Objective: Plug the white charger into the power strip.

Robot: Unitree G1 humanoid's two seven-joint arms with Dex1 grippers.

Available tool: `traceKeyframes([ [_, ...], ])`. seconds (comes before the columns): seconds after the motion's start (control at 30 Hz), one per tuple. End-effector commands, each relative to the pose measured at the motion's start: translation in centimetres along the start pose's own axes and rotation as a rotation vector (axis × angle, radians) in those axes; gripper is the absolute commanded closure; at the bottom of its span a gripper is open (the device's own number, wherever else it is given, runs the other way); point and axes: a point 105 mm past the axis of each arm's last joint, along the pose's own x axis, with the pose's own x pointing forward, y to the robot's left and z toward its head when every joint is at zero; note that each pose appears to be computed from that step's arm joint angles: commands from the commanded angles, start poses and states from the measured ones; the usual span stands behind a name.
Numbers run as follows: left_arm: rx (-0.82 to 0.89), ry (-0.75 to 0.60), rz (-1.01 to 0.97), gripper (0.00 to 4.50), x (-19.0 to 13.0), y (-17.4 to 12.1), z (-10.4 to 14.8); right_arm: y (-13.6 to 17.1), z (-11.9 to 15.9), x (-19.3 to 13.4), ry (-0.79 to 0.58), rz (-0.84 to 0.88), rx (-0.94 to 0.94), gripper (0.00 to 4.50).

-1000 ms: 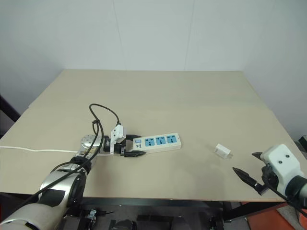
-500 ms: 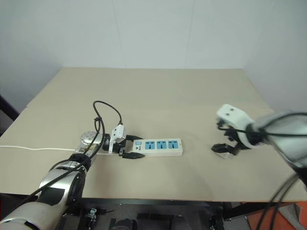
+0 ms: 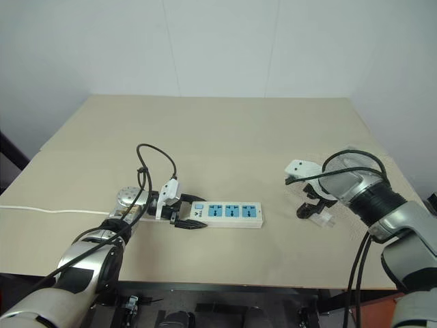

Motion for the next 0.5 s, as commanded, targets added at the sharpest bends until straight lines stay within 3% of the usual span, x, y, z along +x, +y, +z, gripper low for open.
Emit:
traceKeyframes([
  [0.03, -0.034, 0.017, -0.046, 1.21, 0.7, -1.0, -0.9, -0.2, 0.0, -0.7, 0.005, -0.012, 0.001, 0.00],
  [0.47, -0.040, 0.046, -0.035, 1.21, 0.4, -1.0, -1.4, -0.4, -1.1, 0.2, 0.045, -0.005, 0.074, 0.00],
  [0.5, -0.040, 0.048, -0.035, 1.21, 0.4, -1.0, -1.5, -0.5, -1.3, 0.3, 0.052, -0.009, 0.076, 0.18],
])
